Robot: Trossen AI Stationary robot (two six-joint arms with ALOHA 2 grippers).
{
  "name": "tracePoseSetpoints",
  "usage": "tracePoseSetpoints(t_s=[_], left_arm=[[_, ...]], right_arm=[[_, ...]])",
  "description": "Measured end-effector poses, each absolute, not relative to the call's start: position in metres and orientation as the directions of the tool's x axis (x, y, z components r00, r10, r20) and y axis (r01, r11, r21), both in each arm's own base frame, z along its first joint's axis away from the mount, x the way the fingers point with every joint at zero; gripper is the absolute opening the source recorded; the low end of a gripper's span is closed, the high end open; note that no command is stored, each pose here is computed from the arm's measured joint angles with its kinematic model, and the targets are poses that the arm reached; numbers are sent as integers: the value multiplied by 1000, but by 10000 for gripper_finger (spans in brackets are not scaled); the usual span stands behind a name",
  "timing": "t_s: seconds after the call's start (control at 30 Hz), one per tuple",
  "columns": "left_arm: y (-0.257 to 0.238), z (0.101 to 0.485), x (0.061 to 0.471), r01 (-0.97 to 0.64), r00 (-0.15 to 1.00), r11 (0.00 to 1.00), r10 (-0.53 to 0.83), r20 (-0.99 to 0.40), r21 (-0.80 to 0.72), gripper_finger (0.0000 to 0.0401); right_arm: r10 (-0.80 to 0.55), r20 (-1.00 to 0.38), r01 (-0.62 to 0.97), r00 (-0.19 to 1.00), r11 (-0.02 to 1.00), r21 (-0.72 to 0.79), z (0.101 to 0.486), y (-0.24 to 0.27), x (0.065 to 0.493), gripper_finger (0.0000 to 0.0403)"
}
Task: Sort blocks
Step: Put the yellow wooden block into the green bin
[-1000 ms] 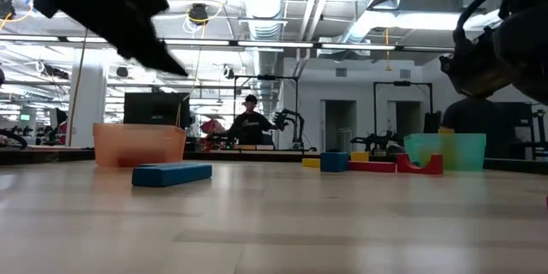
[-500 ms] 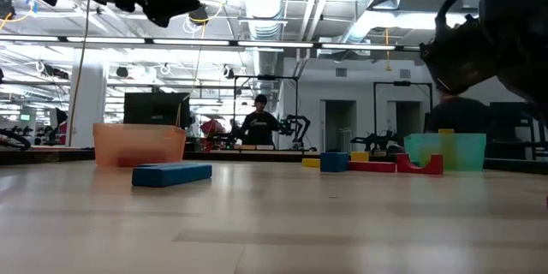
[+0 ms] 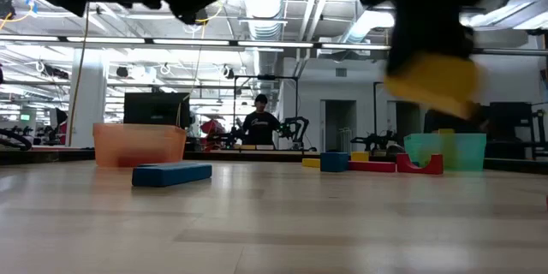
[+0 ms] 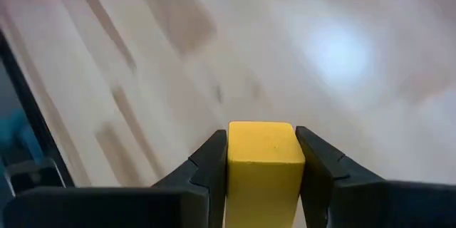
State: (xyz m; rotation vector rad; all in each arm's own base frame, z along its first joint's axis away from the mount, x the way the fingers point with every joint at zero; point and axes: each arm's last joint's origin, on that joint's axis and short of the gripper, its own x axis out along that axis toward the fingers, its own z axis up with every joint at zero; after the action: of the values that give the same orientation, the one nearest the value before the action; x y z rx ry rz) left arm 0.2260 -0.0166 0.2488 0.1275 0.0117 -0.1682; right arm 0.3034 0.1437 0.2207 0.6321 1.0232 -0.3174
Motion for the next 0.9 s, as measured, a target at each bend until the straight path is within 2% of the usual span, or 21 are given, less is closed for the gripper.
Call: tracePoseSetpoints(t_s=[0.23, 0.4, 0.5, 0.63, 0.9], left_arm=[[-19, 251, 239, 206, 970, 975, -214, 112, 81, 256], [-20, 245, 251, 212, 958, 977, -213, 195, 27, 256], [-20, 242, 258, 223, 937, 975, -212, 276, -11, 256], [-20, 236, 265, 239, 908, 970, -210, 362, -38, 256], [-22, 231, 294, 244, 921, 967, -208, 331, -70, 256]], right_arm=[[-163, -640, 411, 751, 874, 260, 292, 128, 300, 132], [-225, -405, 315, 886, 934, 171, 327, 124, 304, 132], [-235, -326, 285, 916, 952, 114, 335, 121, 311, 132], [-253, -289, 283, 923, 957, 68, 337, 115, 317, 132], [-258, -245, 279, 934, 959, 53, 342, 110, 321, 132]])
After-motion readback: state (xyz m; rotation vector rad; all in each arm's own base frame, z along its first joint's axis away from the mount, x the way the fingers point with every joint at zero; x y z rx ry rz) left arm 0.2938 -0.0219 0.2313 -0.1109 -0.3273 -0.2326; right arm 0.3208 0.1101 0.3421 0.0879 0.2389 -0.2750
